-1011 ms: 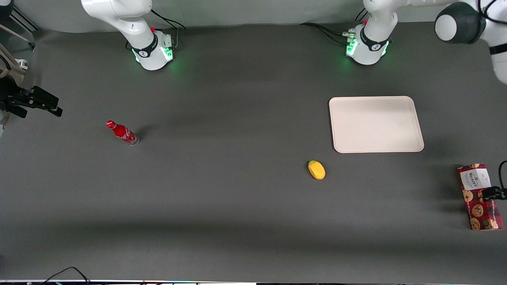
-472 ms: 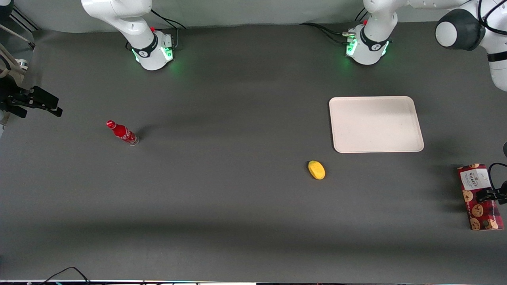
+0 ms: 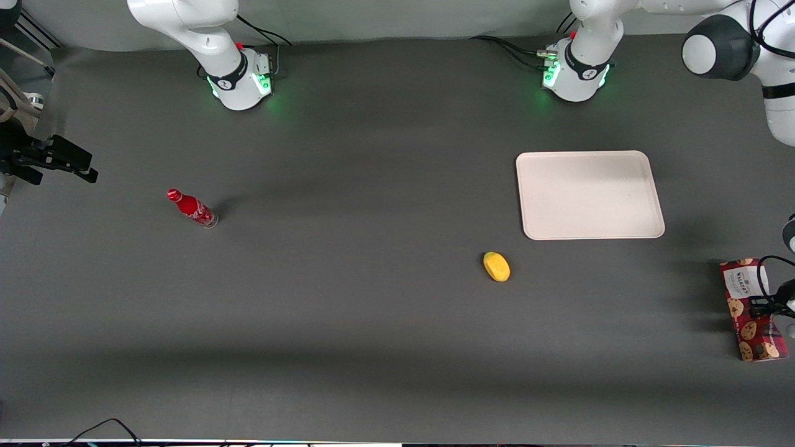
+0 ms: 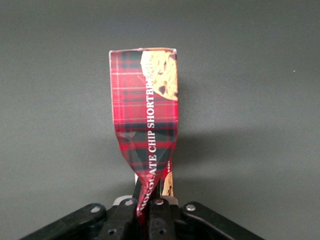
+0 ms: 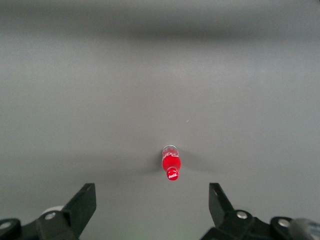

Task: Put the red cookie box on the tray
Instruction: 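Close the left gripper on the end of the shortbread box, then lift the box and carry it toward the white tray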

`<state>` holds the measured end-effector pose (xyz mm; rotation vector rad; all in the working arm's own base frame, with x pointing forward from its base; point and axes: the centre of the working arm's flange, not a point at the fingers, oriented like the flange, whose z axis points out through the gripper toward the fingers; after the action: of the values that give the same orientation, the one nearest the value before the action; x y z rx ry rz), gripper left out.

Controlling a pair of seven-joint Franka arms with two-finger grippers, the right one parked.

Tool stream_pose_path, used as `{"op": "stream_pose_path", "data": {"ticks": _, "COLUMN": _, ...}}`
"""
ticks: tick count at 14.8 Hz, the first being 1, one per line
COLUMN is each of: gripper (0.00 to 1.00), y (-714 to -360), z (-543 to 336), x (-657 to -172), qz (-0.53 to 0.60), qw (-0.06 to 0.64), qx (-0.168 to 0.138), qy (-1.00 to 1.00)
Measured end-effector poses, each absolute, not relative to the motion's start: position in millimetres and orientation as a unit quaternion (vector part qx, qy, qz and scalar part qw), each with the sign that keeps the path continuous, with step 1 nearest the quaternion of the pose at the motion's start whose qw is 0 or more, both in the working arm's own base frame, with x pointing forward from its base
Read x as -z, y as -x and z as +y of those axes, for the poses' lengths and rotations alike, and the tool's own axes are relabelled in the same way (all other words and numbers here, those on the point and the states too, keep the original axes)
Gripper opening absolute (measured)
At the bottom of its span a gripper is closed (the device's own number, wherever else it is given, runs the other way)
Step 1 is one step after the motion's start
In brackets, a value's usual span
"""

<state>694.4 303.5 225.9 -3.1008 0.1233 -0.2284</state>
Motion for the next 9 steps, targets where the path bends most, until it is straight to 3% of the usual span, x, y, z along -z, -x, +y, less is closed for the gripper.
{"op": "stream_pose_path", "data": {"ticks": 4, "gripper": 0.05, "y": -693, "z": 300, "x": -243, "qz": 0.041, "qw": 0.000, "qx": 0.058, "qy": 0.998}}
{"op": "stream_pose_path", "data": {"ticks": 9, "gripper": 0.05, "y": -668, "z": 288, "x": -319, "qz": -0.008, "qw": -0.010, "qx": 0.020, "qy": 1.000}}
